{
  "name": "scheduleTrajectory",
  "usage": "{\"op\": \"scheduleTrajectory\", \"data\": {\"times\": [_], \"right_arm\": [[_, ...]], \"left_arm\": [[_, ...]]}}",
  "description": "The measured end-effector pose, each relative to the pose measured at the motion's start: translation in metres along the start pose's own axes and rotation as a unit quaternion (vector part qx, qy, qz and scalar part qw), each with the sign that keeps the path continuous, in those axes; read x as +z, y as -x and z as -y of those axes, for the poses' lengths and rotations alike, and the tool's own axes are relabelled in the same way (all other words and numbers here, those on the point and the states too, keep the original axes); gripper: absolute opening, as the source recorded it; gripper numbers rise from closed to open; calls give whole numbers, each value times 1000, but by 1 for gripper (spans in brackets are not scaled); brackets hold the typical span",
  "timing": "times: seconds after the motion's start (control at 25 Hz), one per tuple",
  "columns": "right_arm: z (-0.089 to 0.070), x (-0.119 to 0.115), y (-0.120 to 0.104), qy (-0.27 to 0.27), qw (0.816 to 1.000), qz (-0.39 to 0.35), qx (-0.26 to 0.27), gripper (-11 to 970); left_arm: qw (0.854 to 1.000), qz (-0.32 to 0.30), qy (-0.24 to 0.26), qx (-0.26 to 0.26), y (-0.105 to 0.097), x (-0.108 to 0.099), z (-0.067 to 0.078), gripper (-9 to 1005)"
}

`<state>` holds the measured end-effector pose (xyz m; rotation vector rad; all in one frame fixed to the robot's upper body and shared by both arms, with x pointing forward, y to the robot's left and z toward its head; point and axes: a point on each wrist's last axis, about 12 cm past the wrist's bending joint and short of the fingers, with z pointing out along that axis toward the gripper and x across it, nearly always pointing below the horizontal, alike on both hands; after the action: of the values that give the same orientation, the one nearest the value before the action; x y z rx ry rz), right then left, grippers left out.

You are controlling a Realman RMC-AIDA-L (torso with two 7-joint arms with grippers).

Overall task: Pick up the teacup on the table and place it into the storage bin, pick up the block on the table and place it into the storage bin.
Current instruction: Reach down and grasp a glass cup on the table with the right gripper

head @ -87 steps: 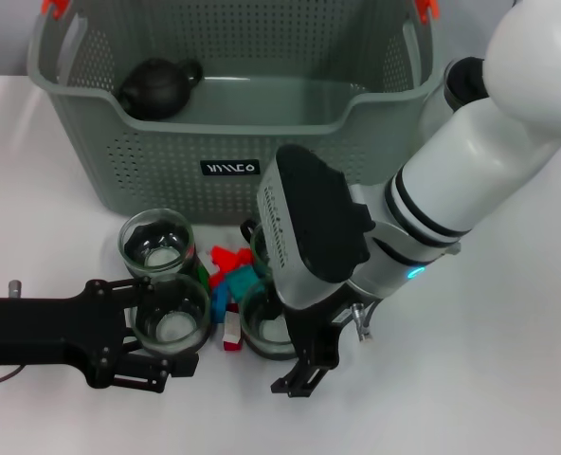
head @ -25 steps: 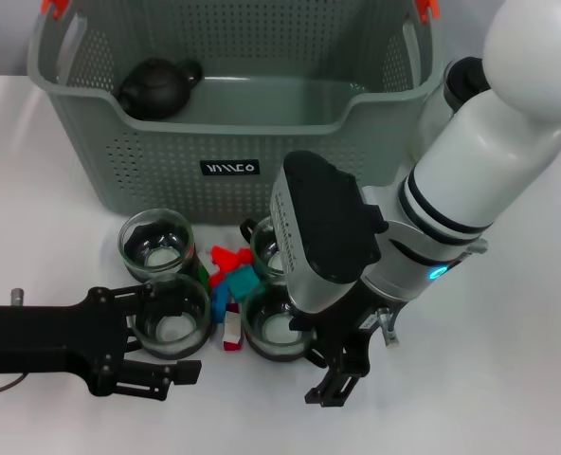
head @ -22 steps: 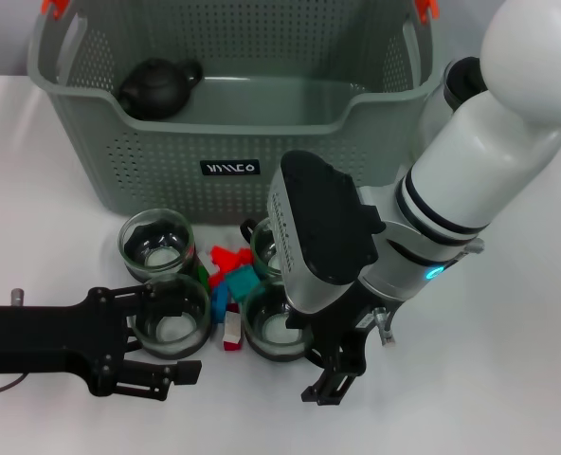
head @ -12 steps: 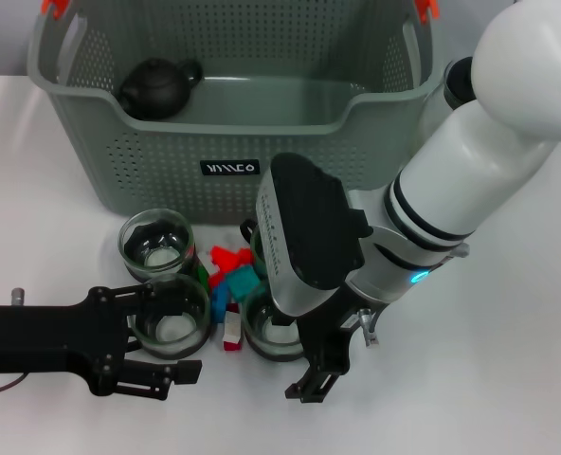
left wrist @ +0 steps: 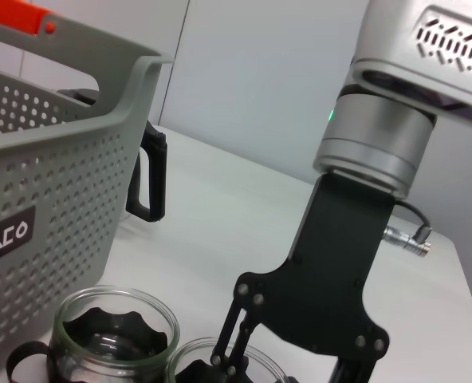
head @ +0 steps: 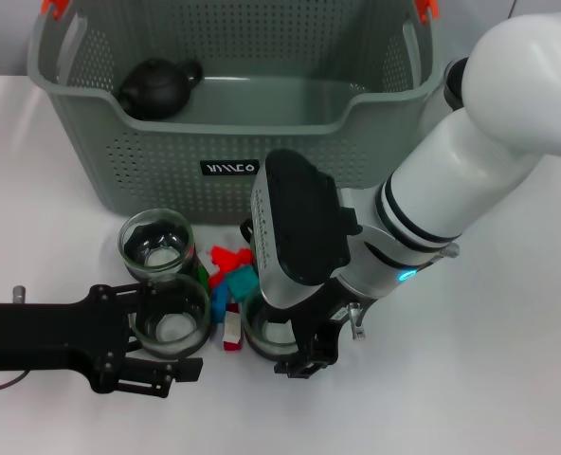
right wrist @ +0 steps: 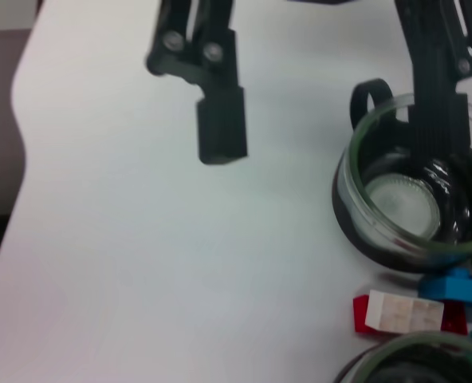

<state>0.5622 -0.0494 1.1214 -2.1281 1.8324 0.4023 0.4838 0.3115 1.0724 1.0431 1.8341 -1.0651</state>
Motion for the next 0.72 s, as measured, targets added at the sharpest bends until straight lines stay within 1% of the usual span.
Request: {"op": "scheduleTrajectory", "data": {"times": [0.12, 0.72], "right_arm": [[0, 4, -1, -2, 1000, -6, 3, 661], [-3, 10, 1, 0, 1000, -12, -7, 512]], "left_arm": [[1000, 0, 0, 0, 0, 0, 0, 932], [1000, -1, 1, 2, 1, 0, -1, 932]]}}
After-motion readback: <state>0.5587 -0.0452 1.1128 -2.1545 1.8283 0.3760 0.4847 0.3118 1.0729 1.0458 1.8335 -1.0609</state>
